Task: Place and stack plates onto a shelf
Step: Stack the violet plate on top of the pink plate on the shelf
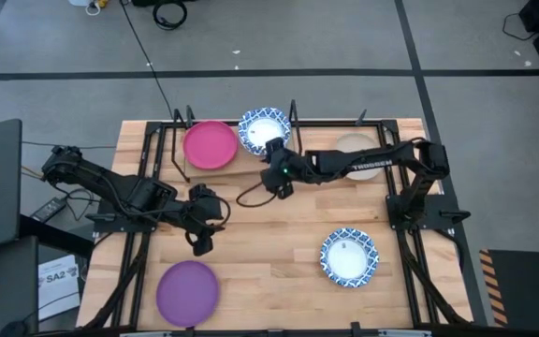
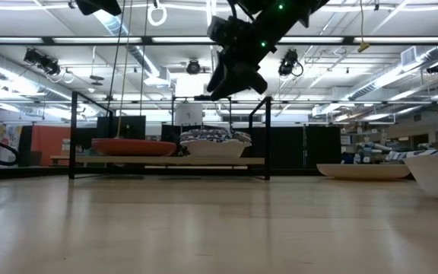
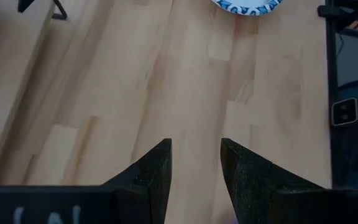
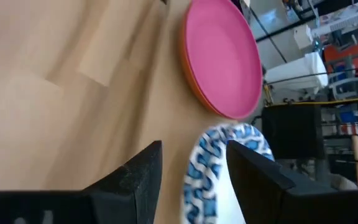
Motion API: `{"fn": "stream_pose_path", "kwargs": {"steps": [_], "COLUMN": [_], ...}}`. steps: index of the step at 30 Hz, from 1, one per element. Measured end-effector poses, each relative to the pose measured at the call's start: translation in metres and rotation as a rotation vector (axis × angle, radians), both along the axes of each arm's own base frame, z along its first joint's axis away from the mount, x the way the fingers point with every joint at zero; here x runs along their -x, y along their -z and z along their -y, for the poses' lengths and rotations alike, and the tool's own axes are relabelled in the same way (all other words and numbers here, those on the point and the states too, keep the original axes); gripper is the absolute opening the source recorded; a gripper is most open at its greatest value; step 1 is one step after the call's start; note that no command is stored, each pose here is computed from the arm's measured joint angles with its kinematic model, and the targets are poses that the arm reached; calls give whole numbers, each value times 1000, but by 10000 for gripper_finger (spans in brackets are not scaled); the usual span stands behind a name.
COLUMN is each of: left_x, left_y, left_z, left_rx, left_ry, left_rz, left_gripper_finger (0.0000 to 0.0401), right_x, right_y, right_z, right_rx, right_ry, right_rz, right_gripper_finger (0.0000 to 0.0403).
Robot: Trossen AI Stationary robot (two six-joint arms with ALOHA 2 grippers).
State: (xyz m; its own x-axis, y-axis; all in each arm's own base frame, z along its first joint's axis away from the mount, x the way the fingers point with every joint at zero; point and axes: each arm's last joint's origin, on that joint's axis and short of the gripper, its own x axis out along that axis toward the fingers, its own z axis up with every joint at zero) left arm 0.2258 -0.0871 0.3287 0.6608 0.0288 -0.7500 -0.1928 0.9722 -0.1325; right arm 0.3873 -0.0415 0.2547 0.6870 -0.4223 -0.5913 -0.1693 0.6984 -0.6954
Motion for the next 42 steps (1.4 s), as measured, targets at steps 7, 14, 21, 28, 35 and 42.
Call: {"fn": "stream_pose_path", "kwargs": {"steps": [7, 14, 21, 28, 35, 42], "left_x": [1, 5, 7, 10, 11, 12], "left_y": [1, 4, 6, 8, 8, 9], "left_z": [0, -2, -3, -4, -4, -5], "left_rx": [35, 25, 9, -7, -17, -39], "left_ry": [-38, -51, -52, -52, -45, -24], "left_rz": [-12, -59, -92, -128, -139, -154], "left_gripper_finger": [143, 143, 143, 143, 143, 143], "right_x": [-2, 1, 13, 41, 78, 133], "right_y": [0, 4, 12, 1, -22, -17], "right_z": [-28, -53, -83, -107, -126, -134], "right_rx": [-107, -167, -253, -353, -448, -500], "right_ry": [2, -3, 34, 113, 198, 347], "right_rz": [51, 29, -55, -118, -131, -21], "right_gripper_finger": [185, 185, 185, 185, 185, 185]}}
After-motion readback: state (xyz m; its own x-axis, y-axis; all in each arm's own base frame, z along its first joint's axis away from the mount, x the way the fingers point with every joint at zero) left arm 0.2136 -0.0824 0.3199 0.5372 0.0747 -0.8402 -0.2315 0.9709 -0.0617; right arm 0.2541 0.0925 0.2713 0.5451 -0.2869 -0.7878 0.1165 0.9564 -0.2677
